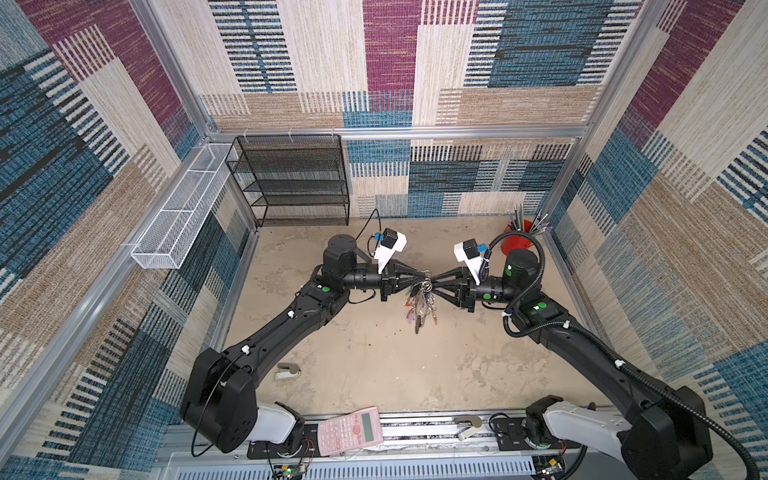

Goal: Put the keys on the keyring

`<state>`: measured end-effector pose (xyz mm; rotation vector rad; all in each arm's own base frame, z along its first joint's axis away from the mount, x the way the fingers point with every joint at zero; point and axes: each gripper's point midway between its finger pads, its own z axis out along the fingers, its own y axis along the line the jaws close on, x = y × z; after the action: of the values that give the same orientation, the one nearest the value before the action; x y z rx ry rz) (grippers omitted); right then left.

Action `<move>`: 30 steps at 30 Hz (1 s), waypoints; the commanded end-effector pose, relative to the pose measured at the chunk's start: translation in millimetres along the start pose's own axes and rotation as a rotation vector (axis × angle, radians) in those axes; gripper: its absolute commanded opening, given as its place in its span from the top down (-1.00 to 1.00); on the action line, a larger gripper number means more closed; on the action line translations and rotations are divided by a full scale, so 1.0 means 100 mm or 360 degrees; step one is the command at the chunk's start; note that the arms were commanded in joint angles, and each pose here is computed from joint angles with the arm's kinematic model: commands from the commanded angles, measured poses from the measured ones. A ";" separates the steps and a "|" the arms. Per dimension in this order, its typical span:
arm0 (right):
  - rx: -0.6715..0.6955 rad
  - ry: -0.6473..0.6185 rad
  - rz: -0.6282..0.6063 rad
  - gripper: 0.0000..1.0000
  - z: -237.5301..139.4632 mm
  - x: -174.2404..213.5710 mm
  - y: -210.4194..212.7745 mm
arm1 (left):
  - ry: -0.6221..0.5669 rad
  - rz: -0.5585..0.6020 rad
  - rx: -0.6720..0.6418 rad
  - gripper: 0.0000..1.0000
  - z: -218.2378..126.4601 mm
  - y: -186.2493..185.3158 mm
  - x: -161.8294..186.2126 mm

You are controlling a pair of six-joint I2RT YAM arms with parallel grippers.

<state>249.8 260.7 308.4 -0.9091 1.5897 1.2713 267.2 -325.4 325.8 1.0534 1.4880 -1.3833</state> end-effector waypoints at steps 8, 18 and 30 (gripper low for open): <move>0.0043 -0.0016 -0.0024 0.58 0.03 -0.02 -0.04 | -0.0162 0.0028 0.0088 1.00 0.02 -0.04 -0.18; 0.0113 -0.0011 -0.0010 0.64 0.04 0.04 -0.13 | -0.0252 -0.0035 0.0172 1.00 0.01 -0.02 -0.26; 0.0240 -0.0055 -0.0042 0.62 -0.01 -0.04 -0.22 | -0.0242 -0.0049 0.0153 1.00 -0.07 -0.03 -0.21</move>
<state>269.1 257.1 301.9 -0.8214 1.6313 1.1496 276.7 -323.2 333.6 0.9310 1.4232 -1.5492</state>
